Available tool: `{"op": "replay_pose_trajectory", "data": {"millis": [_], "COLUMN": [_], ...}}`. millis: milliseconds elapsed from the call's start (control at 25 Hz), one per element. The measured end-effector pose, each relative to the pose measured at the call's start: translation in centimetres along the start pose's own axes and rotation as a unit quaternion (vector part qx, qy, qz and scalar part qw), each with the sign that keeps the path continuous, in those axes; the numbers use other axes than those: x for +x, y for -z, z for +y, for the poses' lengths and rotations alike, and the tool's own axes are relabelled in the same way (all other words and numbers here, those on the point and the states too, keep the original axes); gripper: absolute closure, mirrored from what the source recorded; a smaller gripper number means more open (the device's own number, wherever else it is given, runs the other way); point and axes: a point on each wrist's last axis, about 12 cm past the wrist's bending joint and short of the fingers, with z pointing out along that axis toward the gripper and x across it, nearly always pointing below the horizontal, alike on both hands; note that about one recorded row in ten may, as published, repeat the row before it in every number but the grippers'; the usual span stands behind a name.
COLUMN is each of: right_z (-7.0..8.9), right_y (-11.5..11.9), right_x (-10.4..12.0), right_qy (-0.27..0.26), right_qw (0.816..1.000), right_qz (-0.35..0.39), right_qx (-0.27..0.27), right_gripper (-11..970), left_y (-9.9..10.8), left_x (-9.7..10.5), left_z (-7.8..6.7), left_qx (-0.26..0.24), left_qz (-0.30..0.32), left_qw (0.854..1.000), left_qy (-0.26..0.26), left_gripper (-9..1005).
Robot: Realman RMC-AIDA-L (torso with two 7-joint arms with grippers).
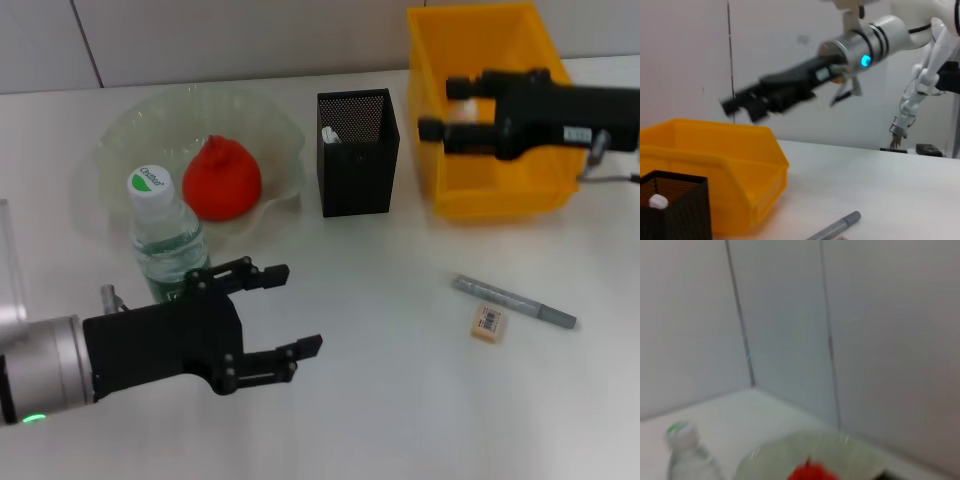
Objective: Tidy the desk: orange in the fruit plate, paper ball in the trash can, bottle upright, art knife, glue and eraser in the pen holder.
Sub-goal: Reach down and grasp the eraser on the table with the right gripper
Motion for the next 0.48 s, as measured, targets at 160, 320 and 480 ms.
{"op": "replay_pose_trajectory", "data": {"millis": [160,320,480], "right_z": [0.6,1.1,1.6], "right_y": [0.8,2.6,3.5], "right_x": [0.4,0.5,0.3], "right_qy": [-0.019,-0.033,-0.038], "right_qw": [0.999,0.997,0.996], "right_qz": [0.047,0.061,0.078], "right_qx": [-0.020,-0.014,-0.021], "right_gripper": [235,236,236], "left_y": [0.6,0.8,1.1], "left_x": [-0.1,-0.1,0.0], "left_z": [0.2,0.4,0.5], "left_qx": [-0.008,-0.012,-0.018], "left_qz": [-0.006,-0.006,-0.007], "left_qw": [1.000,1.000,1.000], "left_qy": [0.002,0.001,0.002], "left_gripper": [194,194,194]}}
